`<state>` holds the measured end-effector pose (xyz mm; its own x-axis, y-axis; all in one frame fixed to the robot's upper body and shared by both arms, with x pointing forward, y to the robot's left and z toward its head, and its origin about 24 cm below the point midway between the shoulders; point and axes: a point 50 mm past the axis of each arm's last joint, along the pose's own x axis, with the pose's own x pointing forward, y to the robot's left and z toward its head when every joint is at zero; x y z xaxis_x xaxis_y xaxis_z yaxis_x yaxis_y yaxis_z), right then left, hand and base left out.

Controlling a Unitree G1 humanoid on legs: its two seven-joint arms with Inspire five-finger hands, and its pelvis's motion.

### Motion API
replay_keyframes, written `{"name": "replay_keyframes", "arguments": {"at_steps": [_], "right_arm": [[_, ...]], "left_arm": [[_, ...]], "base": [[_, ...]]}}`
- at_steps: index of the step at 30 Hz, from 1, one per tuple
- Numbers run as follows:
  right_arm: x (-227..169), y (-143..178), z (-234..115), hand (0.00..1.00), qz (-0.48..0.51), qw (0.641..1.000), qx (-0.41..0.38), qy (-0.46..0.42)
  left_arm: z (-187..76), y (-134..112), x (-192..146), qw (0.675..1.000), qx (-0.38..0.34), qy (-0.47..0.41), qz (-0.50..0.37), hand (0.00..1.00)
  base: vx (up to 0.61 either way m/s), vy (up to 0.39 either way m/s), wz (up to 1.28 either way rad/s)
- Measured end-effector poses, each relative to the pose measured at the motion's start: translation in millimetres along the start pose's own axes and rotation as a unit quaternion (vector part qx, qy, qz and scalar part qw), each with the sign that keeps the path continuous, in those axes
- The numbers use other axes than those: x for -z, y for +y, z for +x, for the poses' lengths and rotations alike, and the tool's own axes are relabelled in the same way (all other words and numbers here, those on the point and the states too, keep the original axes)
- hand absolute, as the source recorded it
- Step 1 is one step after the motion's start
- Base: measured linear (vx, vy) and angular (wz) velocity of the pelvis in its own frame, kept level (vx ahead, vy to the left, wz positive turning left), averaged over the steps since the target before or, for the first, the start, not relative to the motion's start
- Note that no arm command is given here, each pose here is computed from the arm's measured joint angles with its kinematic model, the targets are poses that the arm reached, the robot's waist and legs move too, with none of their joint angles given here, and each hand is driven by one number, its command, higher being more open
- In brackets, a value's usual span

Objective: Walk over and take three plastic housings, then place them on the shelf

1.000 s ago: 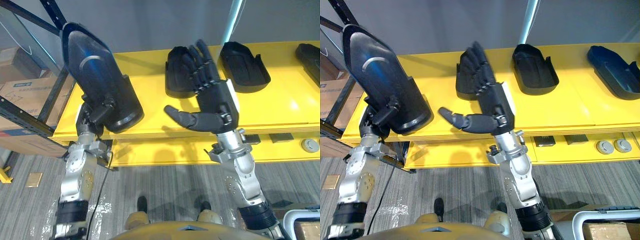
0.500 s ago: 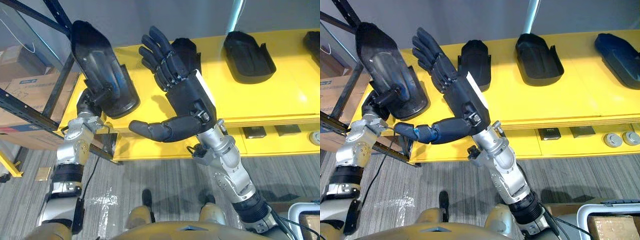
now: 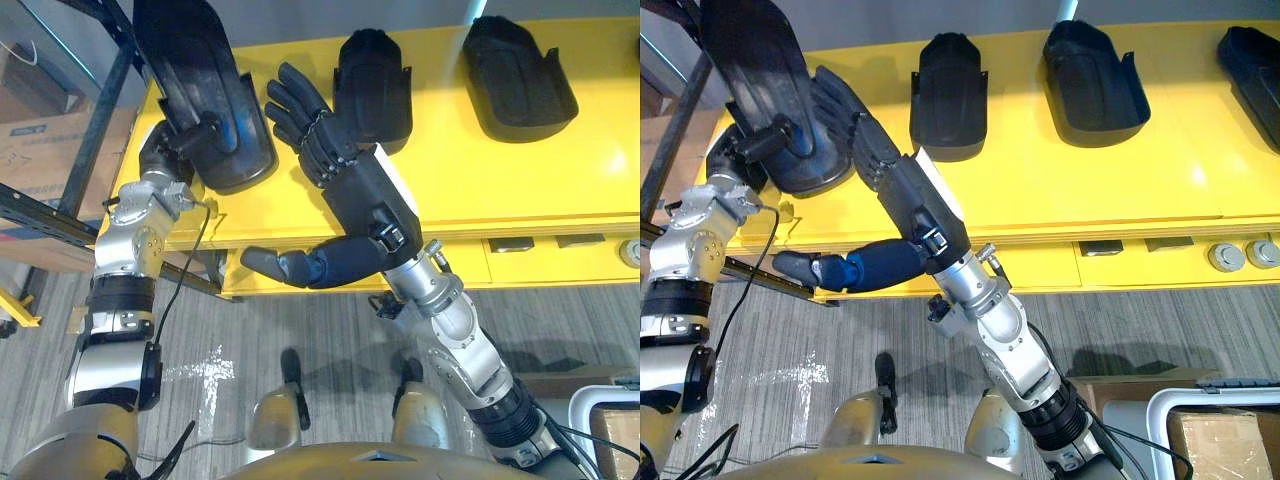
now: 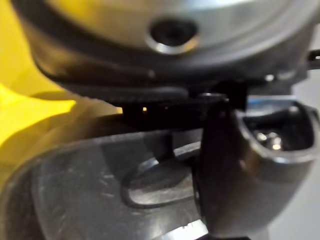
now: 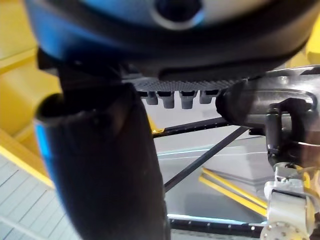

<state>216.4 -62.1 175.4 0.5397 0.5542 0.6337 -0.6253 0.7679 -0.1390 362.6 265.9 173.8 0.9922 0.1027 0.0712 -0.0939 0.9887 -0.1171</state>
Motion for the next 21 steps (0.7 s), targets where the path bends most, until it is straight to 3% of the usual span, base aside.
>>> {"name": "replay_keyframes", "arguments": {"at_steps": [8,21], "right_arm": [[-2.5,-19.3,-5.2,1.00,-0.040,0.998,0.045,0.008],[3.8,-17.8,-18.0,1.00,-0.034,0.998,0.033,0.039]], "left_arm": [[4.2,17.6,-18.6,0.998,-0.034,-0.003,0.044,1.00],[5.3,25.2,-18.5,0.997,-0.054,0.001,0.056,1.00]], "base": [[0.01,-0.013,-0.06],[-0.01,0.005,-0.05]]}}
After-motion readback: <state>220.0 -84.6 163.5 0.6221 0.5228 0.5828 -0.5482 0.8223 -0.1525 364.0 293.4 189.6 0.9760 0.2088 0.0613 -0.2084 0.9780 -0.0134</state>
